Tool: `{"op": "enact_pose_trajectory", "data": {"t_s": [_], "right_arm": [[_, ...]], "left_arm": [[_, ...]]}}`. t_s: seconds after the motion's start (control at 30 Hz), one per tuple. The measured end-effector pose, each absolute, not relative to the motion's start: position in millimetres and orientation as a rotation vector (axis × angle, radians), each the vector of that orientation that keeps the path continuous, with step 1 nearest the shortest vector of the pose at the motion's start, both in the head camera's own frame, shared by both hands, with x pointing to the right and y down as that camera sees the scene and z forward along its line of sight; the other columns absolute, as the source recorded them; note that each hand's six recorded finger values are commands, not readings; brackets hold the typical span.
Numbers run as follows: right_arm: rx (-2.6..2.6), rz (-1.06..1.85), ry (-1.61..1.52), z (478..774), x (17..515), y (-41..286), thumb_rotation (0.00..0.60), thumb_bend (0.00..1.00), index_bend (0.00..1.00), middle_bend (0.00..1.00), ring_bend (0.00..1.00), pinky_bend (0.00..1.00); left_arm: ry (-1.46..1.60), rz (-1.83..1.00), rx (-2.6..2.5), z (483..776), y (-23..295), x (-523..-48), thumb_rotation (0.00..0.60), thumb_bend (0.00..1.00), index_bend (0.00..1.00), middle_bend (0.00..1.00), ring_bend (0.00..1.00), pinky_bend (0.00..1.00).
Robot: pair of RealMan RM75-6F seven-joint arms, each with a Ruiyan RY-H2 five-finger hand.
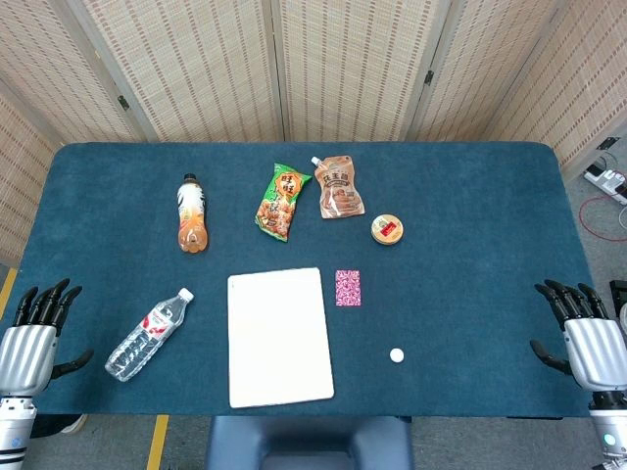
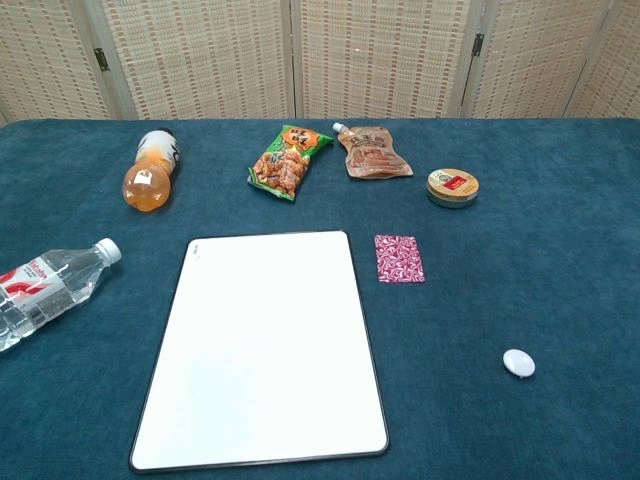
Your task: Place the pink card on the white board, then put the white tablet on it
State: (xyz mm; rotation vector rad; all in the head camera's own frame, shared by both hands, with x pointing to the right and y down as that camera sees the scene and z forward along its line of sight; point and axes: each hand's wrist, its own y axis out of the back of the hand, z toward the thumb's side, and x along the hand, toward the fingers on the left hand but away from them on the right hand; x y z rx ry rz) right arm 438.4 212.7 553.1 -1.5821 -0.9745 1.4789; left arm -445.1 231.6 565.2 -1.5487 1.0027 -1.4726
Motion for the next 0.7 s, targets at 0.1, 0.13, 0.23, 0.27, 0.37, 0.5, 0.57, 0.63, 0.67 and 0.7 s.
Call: {"op": "enact_pose_trajectory", "data": {"t_s": [0.1,0.13,0.23,0.27,0.37,0.5,0.57,0.63,0.67,0.7], "right_arm": [[-1.589,1.478,-0.968,555.6,436.8,211.1,0.6,0.26,0.15,0.16,0.16,0.08],[-1.593,1.478,-0.966,557.0,436.0,210.7,0.6,0.26,0.15,0.16,0.16,0.08],[-1.603,1.478,-0.958,560.5,434.3,210.3,0.6,0.26,0.15,0.16,0.16,0.08],[-1.606,1.478,-0.954,561.5,433.8,210.3,0.6,0.26,0.15,0.16,0.16,0.08],[-1.619,1.478,-0.938,564.9,430.8,209.2,0.6,0.26,0.15,0.16,0.16,0.08],[-1.645,1.464,-0.908,569.9,422.1,203.9,0.6,0.26,0.15,0.16,0.16,0.08],[-1.67,1.449,-0.884,573.9,414.2,199.4,0.6,0.26,0.15,0.16,0.17,0.08],[-1.704,1.428,-0.852,578.7,403.5,193.8,0.6,0.25,0.15,0.17,0.17,0.08],[-1.72,1.417,-0.836,581.1,398.2,191.0,0.6,0.25,0.15,0.17,0.17,0.08],[-1.737,1.406,-0.818,583.6,392.5,188.0,0.6,0.26,0.15,0.16,0.16,0.08]], "left_arm": [[1.0,-1.48,-1.548,566.3,232.4,-445.3,0.6,0.18,0.14,0.08,0.13,0.0],[1.0,-1.481,-1.548,566.4,232.5,-445.2,0.6,0.18,0.14,0.08,0.13,0.0],[0.997,-1.482,-1.547,566.3,232.8,-444.9,0.6,0.18,0.14,0.08,0.13,0.0],[0.998,-1.481,-1.547,565.8,232.8,-444.8,0.6,0.18,0.14,0.08,0.13,0.0],[1.004,-1.476,-1.542,564.1,231.8,-444.8,0.6,0.18,0.14,0.08,0.13,0.0],[1.007,-1.469,-1.542,562.8,231.5,-444.0,0.6,0.18,0.14,0.08,0.13,0.0],[1.008,-1.466,-1.545,562.4,232.6,-443.5,0.6,0.18,0.14,0.08,0.13,0.0],[1.012,-1.467,-1.545,561.8,233.6,-444.2,0.6,0.18,0.14,0.08,0.13,0.0],[1.014,-1.468,-1.544,561.4,234.2,-444.8,0.6,0.18,0.14,0.08,0.13,0.0],[1.016,-1.469,-1.543,560.9,234.7,-445.5,0.6,0.18,0.14,0.08,0.13,0.0]]}}
